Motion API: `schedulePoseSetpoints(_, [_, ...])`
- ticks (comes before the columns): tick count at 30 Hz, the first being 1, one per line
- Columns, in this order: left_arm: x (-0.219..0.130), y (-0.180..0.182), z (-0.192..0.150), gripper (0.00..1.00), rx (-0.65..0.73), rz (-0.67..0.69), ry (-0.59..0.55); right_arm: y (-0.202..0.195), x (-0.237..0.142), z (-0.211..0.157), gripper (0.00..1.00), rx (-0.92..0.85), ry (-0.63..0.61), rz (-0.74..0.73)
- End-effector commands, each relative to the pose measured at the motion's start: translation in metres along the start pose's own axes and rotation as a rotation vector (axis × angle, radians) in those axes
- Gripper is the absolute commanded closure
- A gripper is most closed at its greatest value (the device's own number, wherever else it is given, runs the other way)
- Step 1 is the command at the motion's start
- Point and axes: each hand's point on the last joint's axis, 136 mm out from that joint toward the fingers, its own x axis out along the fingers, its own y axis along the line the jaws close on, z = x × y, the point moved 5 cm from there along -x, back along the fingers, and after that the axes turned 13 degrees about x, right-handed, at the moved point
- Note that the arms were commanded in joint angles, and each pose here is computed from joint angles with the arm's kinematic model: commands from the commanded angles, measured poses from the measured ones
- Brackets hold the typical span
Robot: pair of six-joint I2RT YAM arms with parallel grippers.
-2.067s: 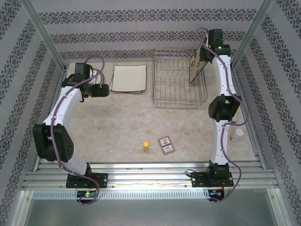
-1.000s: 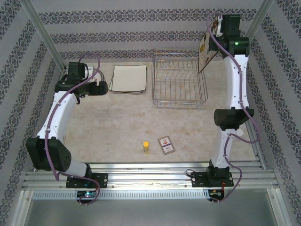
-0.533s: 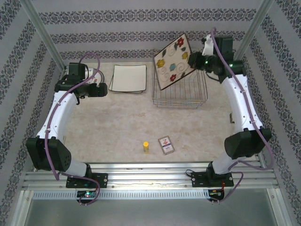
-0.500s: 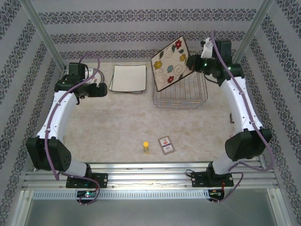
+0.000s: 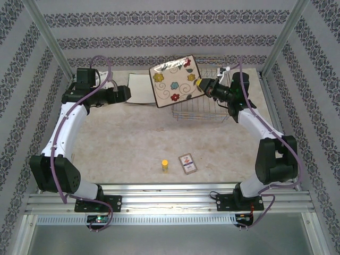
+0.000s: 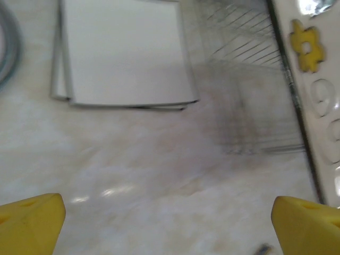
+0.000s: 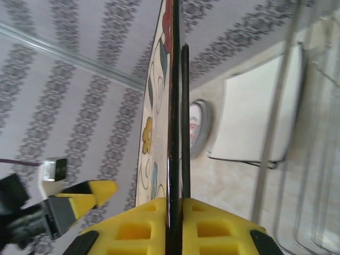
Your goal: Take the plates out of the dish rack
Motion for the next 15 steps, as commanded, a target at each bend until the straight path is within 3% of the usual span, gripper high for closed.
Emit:
schedulePoseSetpoints(1, [0.005, -0.031, 0.018, 0.00, -0.087, -0.291, -0.152, 0.082, -0.009, -0.005, 1.00, -0.212, 0.047, 0.339])
schedulePoseSetpoints(5, [0.015, -0.036, 0.021, 0.01, -0.177, -0.447, -0.256, 0.083, 0.004, -0.008, 1.00, -0.200, 0.086, 0.356])
schedulePoseSetpoints(15, [0.018, -0.043, 0.024, 0.02, -0.200, -0.568, -0.329, 0.081, 0.043, -0.021, 1.00, -0.159, 0.168, 0.357])
